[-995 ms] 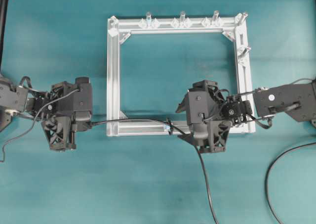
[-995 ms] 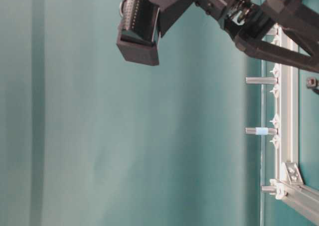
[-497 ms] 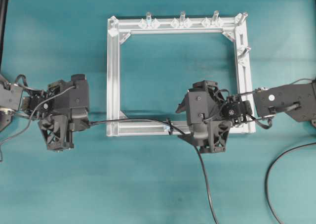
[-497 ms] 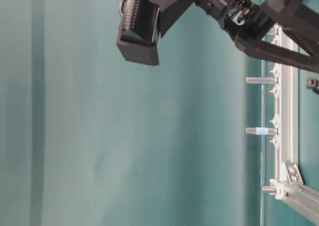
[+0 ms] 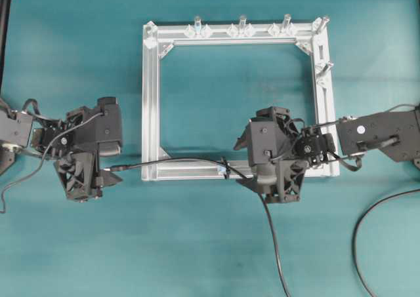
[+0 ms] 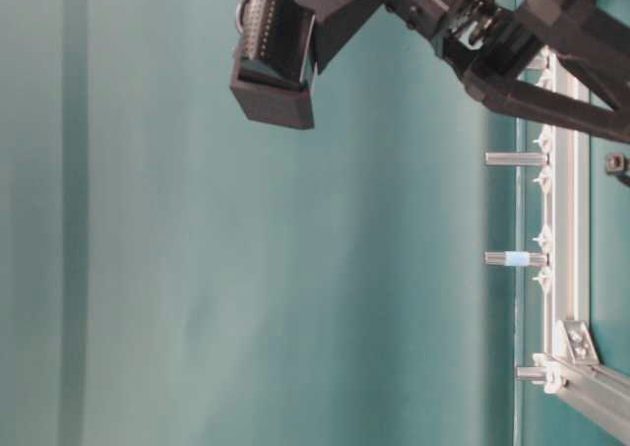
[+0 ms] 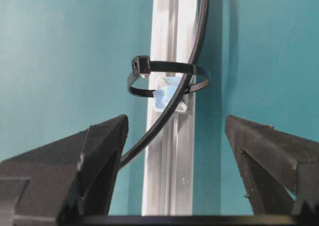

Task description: Insert the wire through the string loop located in the center.

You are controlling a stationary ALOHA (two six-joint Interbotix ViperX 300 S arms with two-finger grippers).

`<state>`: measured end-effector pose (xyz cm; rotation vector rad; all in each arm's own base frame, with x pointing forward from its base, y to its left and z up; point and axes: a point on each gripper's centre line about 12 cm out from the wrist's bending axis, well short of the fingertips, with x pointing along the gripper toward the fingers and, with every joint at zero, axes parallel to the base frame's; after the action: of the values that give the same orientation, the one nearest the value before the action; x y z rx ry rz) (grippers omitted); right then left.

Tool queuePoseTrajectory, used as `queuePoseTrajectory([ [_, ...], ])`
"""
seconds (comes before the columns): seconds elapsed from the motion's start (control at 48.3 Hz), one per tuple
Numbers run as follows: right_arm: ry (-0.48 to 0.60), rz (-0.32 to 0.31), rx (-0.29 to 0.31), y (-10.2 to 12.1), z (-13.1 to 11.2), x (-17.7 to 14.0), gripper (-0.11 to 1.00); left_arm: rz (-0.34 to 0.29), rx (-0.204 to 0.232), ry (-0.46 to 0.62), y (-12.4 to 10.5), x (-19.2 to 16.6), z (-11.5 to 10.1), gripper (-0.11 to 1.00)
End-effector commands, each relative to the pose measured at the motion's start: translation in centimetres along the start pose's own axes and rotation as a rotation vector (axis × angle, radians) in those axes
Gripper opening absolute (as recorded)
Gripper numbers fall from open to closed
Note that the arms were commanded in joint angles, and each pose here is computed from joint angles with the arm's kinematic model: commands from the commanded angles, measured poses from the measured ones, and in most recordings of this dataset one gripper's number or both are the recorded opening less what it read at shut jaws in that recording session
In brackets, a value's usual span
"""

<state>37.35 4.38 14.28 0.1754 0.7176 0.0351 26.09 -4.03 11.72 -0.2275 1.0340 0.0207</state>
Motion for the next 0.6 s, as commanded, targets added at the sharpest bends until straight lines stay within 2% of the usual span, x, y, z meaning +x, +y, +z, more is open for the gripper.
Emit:
queuePoseTrajectory([
  [0.0,-0.037,0.011,-0.001,0.4,1.1,-0.7,0.82,-0.010,0.006,-0.024,-0.4,-0.3,0.7,0.79],
  [0.228,-0.037,0.010,-0.001,0.4,1.2,-0.9,0.82,-0.023,0.009,-0.065,-0.7,-1.1,1.6,0.79],
  [0.58,-0.043,0.002,0.000,0.6,2.4,-3.3,0.82,-0.052,0.033,-0.170,-0.9,-4.4,2.4,0.79],
])
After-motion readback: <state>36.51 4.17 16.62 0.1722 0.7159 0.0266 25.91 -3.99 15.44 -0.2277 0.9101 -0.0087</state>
